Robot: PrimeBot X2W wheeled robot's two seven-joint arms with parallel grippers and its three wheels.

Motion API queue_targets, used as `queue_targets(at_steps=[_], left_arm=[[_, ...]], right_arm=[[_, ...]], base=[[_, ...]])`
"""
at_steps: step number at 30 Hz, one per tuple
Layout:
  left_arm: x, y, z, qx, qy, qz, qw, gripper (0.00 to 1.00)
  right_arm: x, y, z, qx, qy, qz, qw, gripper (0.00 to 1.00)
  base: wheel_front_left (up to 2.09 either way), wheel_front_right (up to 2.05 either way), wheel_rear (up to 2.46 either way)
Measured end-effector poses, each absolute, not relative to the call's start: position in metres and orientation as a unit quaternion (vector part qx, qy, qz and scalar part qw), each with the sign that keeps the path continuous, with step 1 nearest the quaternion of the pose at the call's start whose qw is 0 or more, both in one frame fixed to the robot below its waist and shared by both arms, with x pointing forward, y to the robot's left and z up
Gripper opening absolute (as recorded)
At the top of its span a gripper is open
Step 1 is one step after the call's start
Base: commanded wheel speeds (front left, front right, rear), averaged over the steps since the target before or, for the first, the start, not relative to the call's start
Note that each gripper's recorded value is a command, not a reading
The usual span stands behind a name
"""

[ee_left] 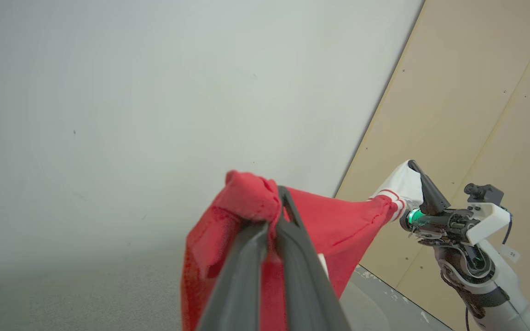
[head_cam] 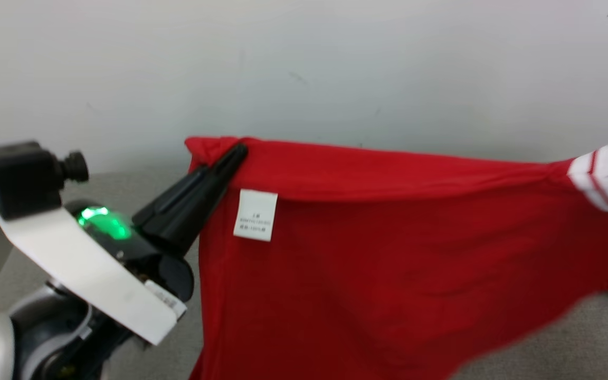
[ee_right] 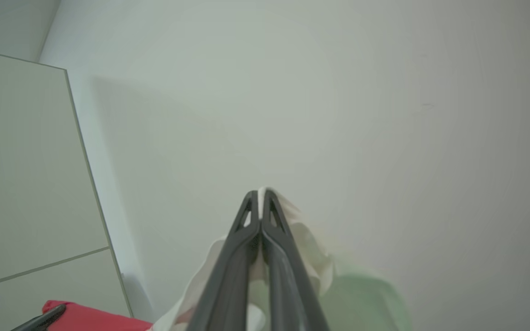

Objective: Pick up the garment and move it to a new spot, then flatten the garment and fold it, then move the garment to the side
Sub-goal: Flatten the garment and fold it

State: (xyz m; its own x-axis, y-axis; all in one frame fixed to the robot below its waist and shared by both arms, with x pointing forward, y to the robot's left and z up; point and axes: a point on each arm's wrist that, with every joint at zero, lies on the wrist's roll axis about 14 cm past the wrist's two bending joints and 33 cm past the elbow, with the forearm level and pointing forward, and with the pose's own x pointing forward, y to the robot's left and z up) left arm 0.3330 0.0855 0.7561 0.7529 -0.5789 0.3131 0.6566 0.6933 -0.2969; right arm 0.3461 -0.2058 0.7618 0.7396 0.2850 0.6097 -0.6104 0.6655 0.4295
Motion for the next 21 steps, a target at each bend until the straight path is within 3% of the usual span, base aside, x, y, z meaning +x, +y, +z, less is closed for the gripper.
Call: queue_targets(at_steps=[4, 8, 14, 21], left_arm=[[0.341, 0.075, 0.776, -0.178, -0.101, -0.359, 0.911, 0.00], [0.373, 0.067, 0.779, -0.163, -0.083, -0.359, 0.915, 0.00], [0.463, 0.071, 0.745, -0.129, -0.018, -0.307, 0.943, 0.00], [0.581, 0.091, 0.724, -0.121, -0.012, -0.232, 0.965, 0.00]], right_arm=[[0.346, -0.221, 0.789, 0.289, -0.277, 0.254, 0.881, 0.00], [0.375, -0.228, 0.794, 0.256, -0.255, 0.243, 0.900, 0.00], [0.463, -0.211, 0.772, 0.249, -0.182, 0.224, 0.925, 0.00], [0.575, -0.185, 0.780, 0.247, -0.173, 0.187, 0.935, 0.00]], base=[[0.00, 0.00, 0.00], [0.00, 0.00, 0.00], [0.00, 0.00, 0.00], [0.00, 0.00, 0.00]])
